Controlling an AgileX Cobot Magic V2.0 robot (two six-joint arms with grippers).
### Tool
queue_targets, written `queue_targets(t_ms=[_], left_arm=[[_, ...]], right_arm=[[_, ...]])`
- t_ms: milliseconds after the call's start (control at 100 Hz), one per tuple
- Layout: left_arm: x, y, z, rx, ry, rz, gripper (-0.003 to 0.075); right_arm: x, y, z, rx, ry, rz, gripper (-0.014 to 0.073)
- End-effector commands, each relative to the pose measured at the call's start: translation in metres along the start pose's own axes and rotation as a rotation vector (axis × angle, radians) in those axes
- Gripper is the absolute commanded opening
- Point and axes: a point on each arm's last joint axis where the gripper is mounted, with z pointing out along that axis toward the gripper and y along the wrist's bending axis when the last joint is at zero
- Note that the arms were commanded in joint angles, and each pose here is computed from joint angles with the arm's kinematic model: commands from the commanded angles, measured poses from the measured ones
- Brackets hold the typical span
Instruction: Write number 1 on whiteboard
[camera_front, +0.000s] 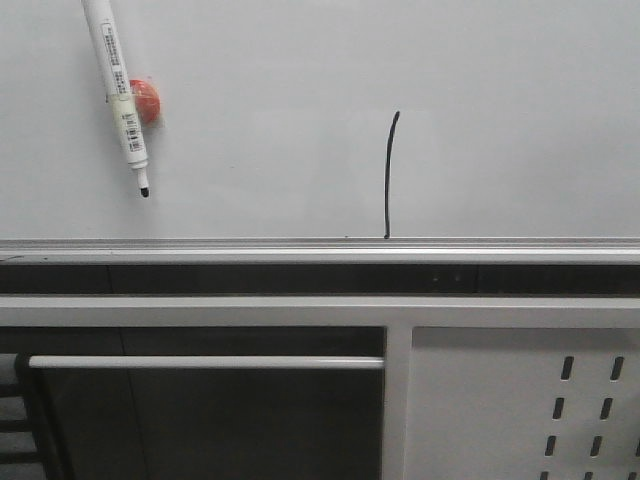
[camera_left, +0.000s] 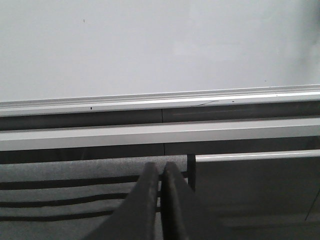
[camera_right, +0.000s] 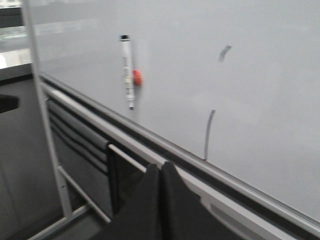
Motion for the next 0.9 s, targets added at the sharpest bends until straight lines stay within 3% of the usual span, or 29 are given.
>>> queue_targets(t_ms=[0,160,690,890], left_arm=[[0.001,-0.001,0.000,0.004,-0.062,-0.013,-0.0018],[0.001,-0.001,0.000,0.004,-0.062,-0.013,-0.0018],[0.001,-0.001,0.000,0.004,-0.062,-0.013,-0.0018],[0.001,-0.001,0.000,0.004,-0.062,-0.013,-0.0018]], right_arm=[[-0.010,-0.006,0.002,0.067,-0.129,-0.041,-0.0071],[0.018,-0.008,0.010,0.104,-0.048,-0.153,-0.0071],[0.087,-0.018,0.017,0.312,0.088,0.074,-0.0071],[0.090,-0.028,0.013,0.480,0.100,0.152,-0.0071]])
